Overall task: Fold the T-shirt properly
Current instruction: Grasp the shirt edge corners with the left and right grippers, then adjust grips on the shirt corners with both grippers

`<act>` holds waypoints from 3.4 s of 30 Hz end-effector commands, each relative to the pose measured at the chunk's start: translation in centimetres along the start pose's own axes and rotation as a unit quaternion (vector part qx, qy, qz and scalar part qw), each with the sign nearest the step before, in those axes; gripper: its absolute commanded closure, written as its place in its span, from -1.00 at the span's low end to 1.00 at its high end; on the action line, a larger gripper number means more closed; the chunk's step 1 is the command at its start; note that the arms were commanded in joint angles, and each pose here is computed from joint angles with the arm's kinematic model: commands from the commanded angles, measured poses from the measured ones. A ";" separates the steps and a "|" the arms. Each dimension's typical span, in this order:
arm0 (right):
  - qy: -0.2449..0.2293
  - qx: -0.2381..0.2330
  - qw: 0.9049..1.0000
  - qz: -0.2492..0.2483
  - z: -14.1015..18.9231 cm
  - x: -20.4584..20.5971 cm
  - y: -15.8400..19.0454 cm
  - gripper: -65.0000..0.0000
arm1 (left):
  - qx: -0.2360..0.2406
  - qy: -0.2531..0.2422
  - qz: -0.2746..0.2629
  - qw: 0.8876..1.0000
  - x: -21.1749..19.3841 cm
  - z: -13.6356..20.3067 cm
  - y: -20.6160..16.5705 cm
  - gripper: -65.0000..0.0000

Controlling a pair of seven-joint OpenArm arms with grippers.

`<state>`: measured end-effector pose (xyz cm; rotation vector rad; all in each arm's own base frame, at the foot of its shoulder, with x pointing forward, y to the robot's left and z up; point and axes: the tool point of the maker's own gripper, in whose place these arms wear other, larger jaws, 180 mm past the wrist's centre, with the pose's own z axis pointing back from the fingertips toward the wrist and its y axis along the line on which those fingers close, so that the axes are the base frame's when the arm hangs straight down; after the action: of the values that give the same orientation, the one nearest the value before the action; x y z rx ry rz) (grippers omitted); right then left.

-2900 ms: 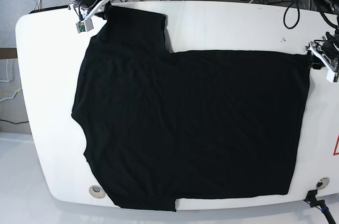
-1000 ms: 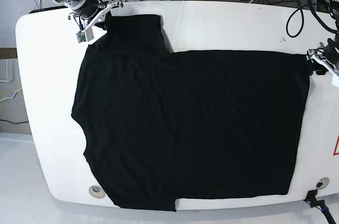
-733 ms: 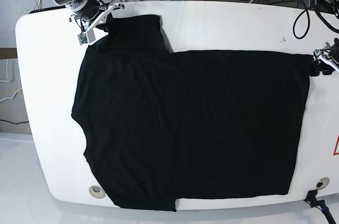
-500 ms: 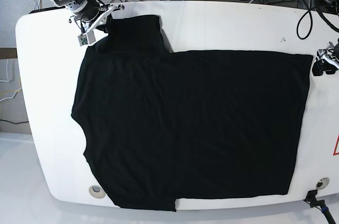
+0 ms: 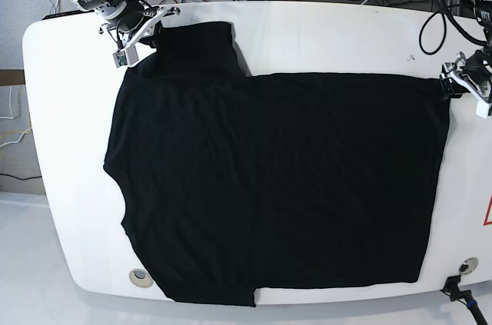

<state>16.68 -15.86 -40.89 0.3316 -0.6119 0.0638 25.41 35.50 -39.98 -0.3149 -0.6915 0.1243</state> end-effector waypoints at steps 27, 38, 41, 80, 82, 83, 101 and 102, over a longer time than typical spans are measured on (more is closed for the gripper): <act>-0.072 0.029 0.996 -0.031 0.5 4.2 1.2 0.92 | -0.013 -0.034 -0.027 0.999 0.4 -0.1 -1.5 0.97; -0.069 0.026 0.997 -0.035 0.5 3.9 1.1 0.92 | -0.002 -0.073 -0.057 0.996 3.4 1.6 -1.8 0.96; -0.069 0.025 0.997 -0.034 0.5 3.9 1.0 0.92 | -0.001 -0.079 -0.063 0.995 3.9 1.8 -1.9 0.96; -0.068 0.026 0.997 -0.031 0.5 3.8 1.0 0.92 | 0.051 -0.045 -0.003 0.998 -0.7 2.2 2.1 -0.02; -0.067 0.025 0.997 -0.031 0.5 3.8 1.0 0.92 | 0.050 -0.045 -0.003 0.998 -0.8 2.2 2.1 -0.02; -0.067 0.025 0.997 -0.031 0.5 3.8 1.0 0.92 | 0.050 -0.044 -0.003 0.998 -0.8 2.1 2.0 -0.02; -0.067 0.024 0.997 -0.029 0.5 3.9 0.9 0.92 | 0.023 -0.045 -0.005 0.999 -0.5 0.2 -0.1 -0.01; -0.068 0.024 0.997 -0.028 0.5 4.0 0.9 0.92 | 0.023 -0.045 -0.005 0.999 -0.5 0.2 -0.1 -0.01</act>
<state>18.87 -15.24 -38.91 0.3962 -0.6955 -0.0073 24.52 34.62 -41.02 -0.2844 -0.7630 0.1622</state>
